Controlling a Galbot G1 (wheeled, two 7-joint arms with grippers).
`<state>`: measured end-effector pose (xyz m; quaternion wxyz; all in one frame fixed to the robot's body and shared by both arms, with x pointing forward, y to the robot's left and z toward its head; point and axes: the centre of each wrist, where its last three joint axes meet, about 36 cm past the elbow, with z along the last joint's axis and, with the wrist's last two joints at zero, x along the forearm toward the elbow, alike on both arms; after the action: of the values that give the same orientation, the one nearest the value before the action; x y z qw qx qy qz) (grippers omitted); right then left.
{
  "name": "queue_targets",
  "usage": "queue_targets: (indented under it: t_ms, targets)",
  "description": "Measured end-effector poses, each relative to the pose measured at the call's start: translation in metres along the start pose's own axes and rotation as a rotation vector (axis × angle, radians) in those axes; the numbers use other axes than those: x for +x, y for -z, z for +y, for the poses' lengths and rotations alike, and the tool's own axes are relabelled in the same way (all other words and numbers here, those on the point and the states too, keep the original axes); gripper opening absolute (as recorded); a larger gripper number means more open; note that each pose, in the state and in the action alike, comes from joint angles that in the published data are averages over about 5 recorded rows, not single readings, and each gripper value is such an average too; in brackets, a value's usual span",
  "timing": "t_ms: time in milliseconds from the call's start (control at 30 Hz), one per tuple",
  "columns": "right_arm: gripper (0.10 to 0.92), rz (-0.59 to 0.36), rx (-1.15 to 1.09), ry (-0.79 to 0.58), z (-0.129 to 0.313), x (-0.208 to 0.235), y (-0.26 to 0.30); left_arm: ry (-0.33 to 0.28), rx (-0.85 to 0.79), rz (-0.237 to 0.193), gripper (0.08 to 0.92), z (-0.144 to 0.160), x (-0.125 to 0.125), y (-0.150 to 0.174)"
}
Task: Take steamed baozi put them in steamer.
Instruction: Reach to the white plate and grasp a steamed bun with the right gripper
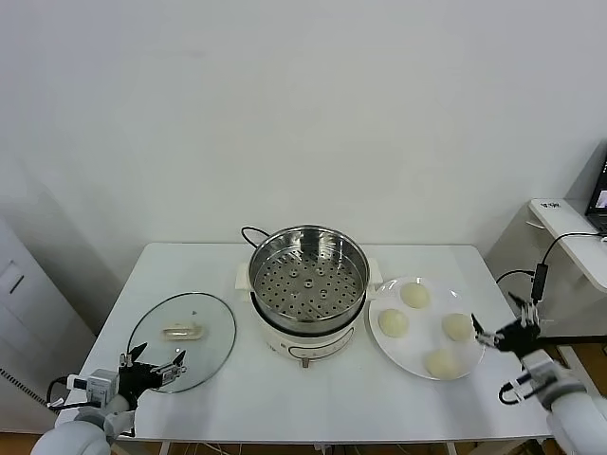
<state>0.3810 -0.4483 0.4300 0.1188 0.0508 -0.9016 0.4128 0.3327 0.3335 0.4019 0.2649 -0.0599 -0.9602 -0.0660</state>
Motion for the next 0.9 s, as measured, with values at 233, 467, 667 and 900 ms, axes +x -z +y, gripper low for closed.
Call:
queue_targets:
  t_ms: [233, 467, 667, 900]
  targets:
    - [0.823, -0.037, 0.217, 0.120, -0.040, -0.053, 0.015, 0.003, 0.002, 0.006, 0.823, -0.005, 0.000, -0.003]
    - [0.823, -0.039, 0.368, 0.327, -0.078, -0.106, 0.035, 0.004, -0.002, 0.008, 0.823, -0.008, 0.001, -0.004]
    - [0.823, -0.037, 0.450, 0.530, -0.101, -0.152, 0.060, 0.009, -0.006, 0.013, 0.823, -0.007, 0.001, -0.004]
    - [0.823, -0.015, 0.529, 0.742, -0.112, -0.205, 0.091, 0.013, -0.009, 0.020, 0.823, -0.006, 0.001, -0.004]
